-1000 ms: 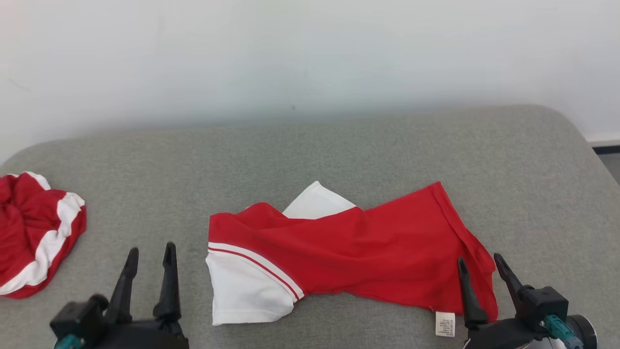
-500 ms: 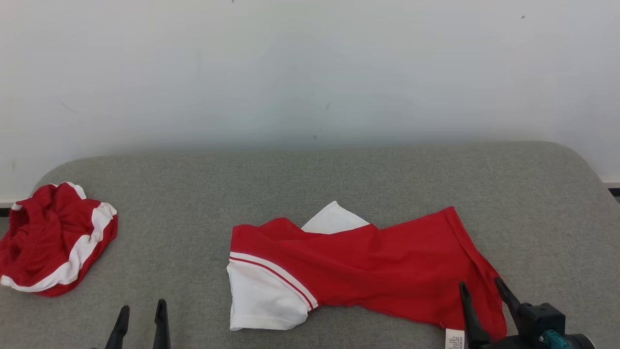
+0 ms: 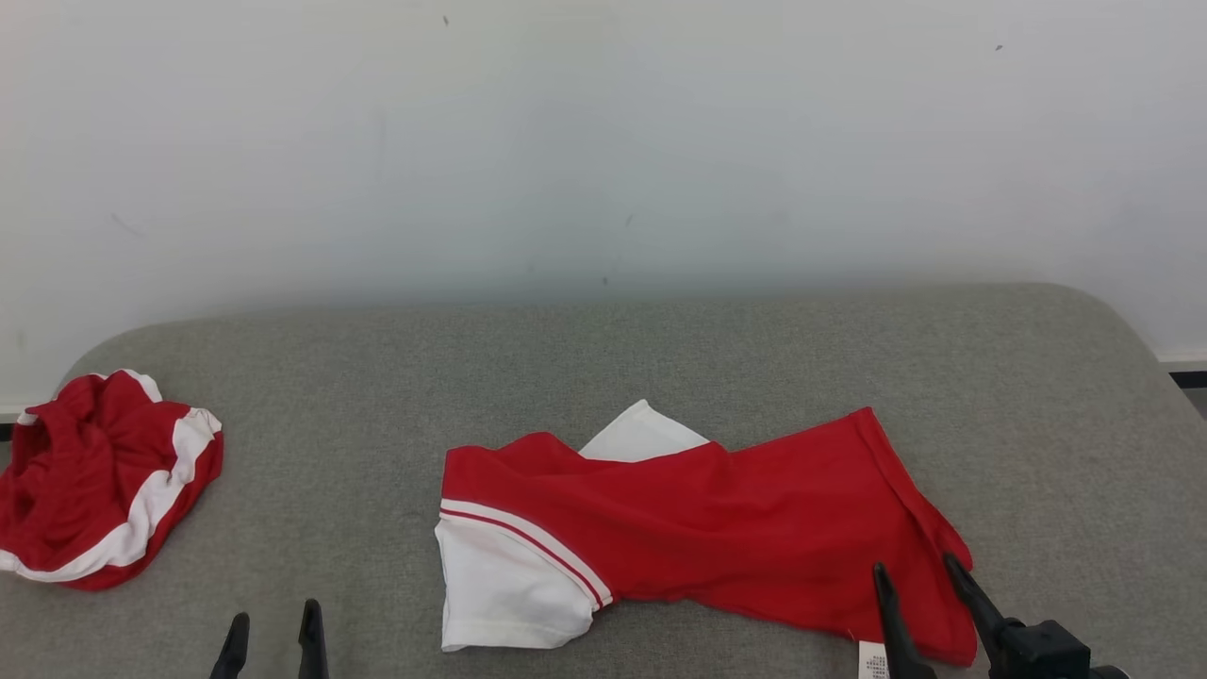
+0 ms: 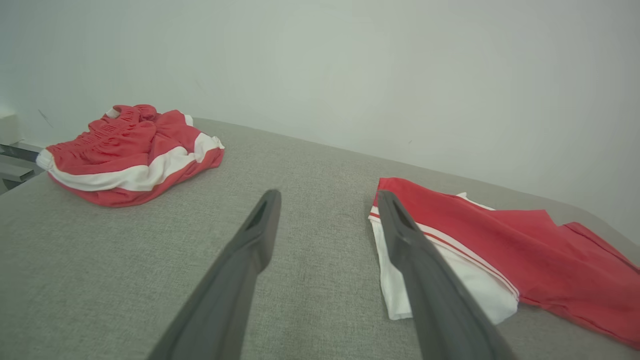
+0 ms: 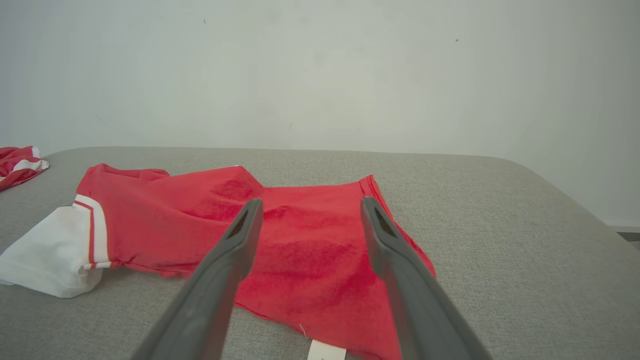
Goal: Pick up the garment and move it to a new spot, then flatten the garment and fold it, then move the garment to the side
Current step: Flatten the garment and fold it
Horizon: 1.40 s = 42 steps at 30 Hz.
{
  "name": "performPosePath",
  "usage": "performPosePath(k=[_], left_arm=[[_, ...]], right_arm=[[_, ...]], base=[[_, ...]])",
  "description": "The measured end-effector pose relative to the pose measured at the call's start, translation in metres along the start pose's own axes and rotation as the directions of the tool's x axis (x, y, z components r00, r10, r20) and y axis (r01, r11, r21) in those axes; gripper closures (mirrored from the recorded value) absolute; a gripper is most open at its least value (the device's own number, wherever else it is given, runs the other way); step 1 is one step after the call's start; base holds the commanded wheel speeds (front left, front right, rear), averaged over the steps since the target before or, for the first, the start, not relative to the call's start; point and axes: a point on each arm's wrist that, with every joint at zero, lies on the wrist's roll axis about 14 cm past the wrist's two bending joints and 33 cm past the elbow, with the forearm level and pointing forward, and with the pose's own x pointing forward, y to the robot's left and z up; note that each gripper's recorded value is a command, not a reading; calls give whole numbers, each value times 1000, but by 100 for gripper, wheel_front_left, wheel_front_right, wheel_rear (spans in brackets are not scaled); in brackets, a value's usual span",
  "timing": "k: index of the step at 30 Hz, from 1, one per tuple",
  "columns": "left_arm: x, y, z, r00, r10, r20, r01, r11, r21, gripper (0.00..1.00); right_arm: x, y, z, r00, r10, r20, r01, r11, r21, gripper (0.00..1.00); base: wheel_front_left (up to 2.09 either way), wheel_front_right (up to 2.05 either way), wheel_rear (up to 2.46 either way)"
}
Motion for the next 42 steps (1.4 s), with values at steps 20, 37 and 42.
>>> performPosePath(k=[20, 37, 42], left_arm=[[29, -57, -63, 951, -140, -276, 145, 989, -3, 0], [36, -77, -132, 844, -144, -517, 152, 988, -28, 0], [36, -78, -134, 842, -148, -519, 156, 987, -28, 0]], right_arm=[[-3, -45, -43, 965, -113, -235, 113, 993, -14, 0], [-19, -71, -102, 860, -190, -473, 212, 977, -6, 0], [-18, -70, -107, 856, -183, -484, 208, 978, -2, 0]], base=[[0, 0, 0], [0, 0, 0], [0, 0, 0]])
